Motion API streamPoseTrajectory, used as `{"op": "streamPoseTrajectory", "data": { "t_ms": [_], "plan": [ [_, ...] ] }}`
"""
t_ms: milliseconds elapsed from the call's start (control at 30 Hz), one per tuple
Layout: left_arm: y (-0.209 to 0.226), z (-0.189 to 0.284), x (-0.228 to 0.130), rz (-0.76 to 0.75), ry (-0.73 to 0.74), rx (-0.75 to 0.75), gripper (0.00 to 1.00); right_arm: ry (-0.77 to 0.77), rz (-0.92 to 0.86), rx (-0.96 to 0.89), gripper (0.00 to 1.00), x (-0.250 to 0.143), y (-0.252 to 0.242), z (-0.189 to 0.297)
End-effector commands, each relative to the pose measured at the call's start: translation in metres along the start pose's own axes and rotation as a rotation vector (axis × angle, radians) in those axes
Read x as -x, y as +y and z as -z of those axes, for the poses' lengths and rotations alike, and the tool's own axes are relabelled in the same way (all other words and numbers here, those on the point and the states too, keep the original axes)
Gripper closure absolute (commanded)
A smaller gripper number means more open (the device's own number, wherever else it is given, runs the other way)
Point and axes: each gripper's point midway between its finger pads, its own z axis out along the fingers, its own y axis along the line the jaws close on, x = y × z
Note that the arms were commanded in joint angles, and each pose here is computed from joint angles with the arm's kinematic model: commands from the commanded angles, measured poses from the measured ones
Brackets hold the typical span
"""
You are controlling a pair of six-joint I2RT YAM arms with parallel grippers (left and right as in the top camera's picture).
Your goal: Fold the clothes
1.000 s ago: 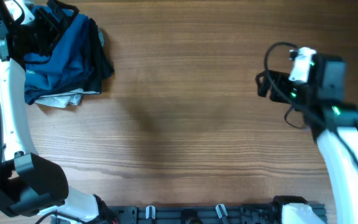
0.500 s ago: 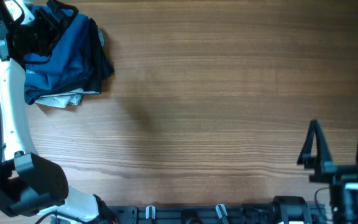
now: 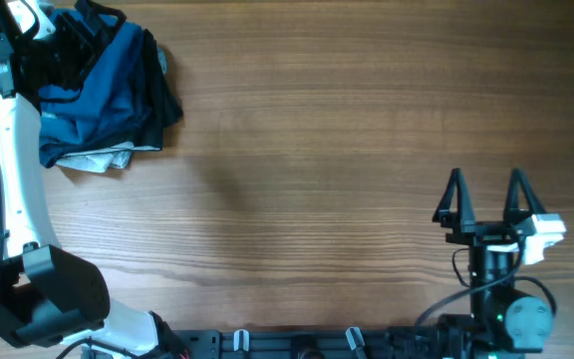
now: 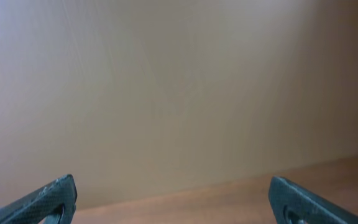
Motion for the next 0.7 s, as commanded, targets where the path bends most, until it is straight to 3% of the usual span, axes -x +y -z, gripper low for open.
{"op": "streamPoseTrajectory", "data": {
  "t_ms": [0, 333, 667],
  "plan": [
    [0.001, -0.001, 0.0, 0.0, 0.002, 0.001, 0.0, 0.001, -0.038, -0.032, 0.01, -0.02, -0.011, 0.002],
    [0.001, -0.001, 0.0, 0.0, 0.002, 0.001, 0.0, 0.246, -0.058, -0.178, 0.01, -0.091, -0.043, 0.013],
    [0.001, -0.001, 0.0, 0.0, 0.002, 0.001, 0.0, 0.265, -0.06, -0.178, 0.01, -0.096, -0.043, 0.013]
  ]
}}
